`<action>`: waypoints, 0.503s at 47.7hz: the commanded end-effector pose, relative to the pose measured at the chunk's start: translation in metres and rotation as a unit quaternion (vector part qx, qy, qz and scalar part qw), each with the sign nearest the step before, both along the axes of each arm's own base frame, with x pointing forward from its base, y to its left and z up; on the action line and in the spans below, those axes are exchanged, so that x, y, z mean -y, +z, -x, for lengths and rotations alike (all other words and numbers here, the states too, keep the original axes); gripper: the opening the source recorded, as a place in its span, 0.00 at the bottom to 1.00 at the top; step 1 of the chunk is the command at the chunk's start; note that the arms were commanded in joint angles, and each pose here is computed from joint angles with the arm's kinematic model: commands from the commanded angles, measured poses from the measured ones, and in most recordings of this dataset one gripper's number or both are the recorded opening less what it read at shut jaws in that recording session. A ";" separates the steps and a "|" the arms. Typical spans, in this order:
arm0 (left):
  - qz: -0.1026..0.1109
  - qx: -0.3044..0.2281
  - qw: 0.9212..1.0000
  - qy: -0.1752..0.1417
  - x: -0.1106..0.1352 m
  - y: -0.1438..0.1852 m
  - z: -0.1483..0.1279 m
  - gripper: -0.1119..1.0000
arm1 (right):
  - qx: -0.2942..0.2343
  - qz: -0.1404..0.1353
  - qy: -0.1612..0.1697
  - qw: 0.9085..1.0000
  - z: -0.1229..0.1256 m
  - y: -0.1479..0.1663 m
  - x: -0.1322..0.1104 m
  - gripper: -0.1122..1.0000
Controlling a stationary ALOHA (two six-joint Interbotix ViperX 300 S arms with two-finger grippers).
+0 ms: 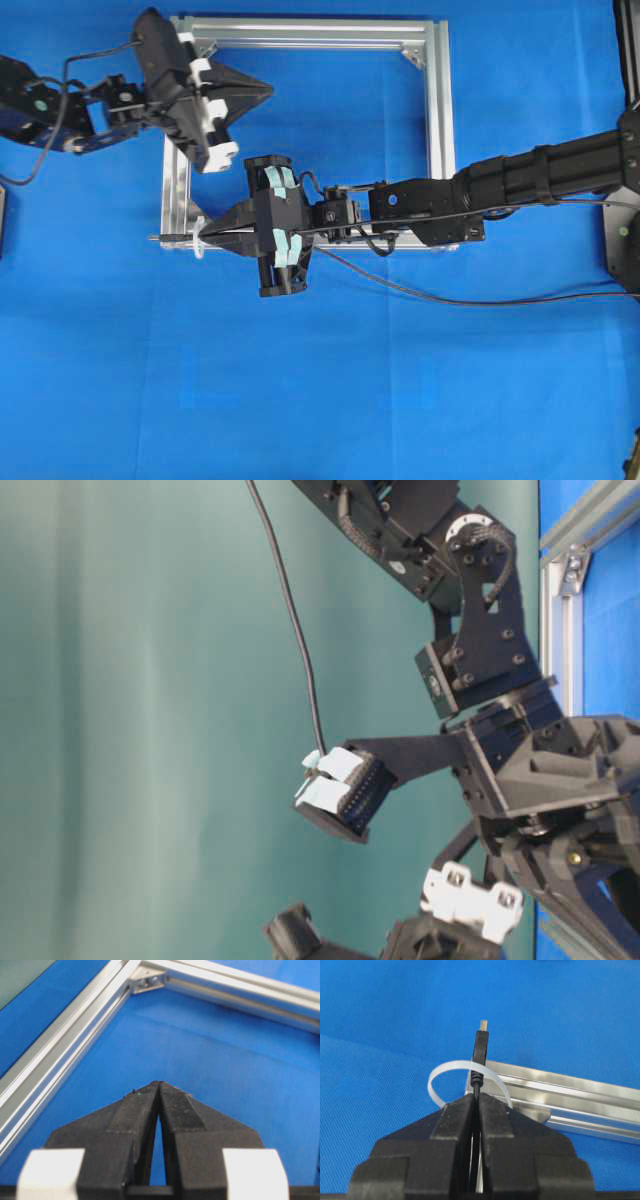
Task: Insert the wire through the string loop located on the left side.
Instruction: 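Push the plug leftward through the zip-tie loop with the right gripper, then move the left gripper down and right toward the protruding plug, opening it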
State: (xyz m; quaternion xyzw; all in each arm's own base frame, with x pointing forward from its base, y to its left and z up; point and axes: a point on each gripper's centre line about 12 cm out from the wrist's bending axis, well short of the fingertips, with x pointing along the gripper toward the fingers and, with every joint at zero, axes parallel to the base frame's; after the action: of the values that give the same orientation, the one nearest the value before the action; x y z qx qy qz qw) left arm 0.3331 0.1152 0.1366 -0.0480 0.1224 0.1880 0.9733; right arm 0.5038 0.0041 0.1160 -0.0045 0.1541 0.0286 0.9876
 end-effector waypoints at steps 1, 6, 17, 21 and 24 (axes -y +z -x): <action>-0.009 0.019 1.000 0.004 0.000 0.014 0.011 0.10 | 0.024 -0.001 0.001 1.000 -0.005 0.019 -0.002 0.10; -0.008 0.016 1.000 0.006 0.004 0.015 0.028 0.10 | 0.024 -0.001 0.001 1.000 -0.005 0.019 -0.002 0.10; -0.008 0.016 1.000 0.005 0.016 0.019 0.062 0.10 | 0.023 -0.001 0.001 1.000 -0.005 0.018 -0.002 0.10; -0.008 0.017 1.000 0.005 0.021 0.020 0.075 0.10 | 0.021 -0.001 0.001 1.000 -0.005 0.017 -0.002 0.10; -0.008 0.018 1.000 0.005 0.024 0.021 0.084 0.10 | 0.022 -0.001 0.001 1.000 -0.005 0.018 -0.002 0.10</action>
State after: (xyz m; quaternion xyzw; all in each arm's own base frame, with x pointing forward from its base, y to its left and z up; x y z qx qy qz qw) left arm 0.2565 0.0937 0.1495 -0.0479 0.1184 0.1937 0.9727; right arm 0.5037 0.0041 0.1158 -0.0045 0.1549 0.0286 0.9875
